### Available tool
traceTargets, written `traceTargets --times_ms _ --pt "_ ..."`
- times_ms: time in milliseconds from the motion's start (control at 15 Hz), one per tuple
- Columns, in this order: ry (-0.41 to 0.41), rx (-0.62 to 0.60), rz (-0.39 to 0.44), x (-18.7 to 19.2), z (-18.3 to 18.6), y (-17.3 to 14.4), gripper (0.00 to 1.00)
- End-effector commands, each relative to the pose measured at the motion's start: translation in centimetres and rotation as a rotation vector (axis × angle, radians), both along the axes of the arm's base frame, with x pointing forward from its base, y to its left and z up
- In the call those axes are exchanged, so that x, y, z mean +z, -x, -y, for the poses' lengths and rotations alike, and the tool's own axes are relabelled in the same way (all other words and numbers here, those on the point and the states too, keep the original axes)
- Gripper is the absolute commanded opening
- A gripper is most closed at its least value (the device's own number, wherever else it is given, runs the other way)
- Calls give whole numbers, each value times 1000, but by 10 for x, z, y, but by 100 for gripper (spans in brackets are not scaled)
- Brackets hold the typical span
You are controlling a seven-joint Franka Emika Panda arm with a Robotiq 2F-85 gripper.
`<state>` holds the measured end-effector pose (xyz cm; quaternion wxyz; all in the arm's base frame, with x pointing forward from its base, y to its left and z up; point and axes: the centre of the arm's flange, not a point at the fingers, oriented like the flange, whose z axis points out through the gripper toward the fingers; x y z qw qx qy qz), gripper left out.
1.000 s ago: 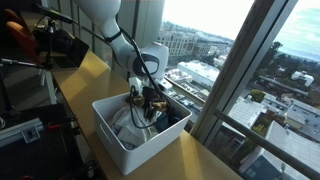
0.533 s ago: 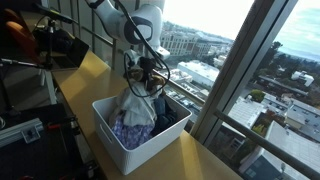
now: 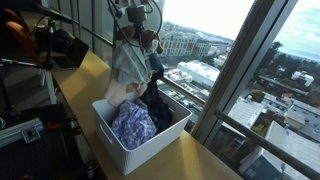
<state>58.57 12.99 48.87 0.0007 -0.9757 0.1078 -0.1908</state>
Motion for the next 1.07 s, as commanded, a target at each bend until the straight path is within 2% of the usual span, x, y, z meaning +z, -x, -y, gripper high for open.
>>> traceTargets --times_ms 0,267,667,1000 --pt "21 37 94 84 -40 31 0" --pt "64 77 182 163 -100 64 0" --pt "115 137 275 262 -202 114 0" --pt "147 159 361 334 -260 154 0"
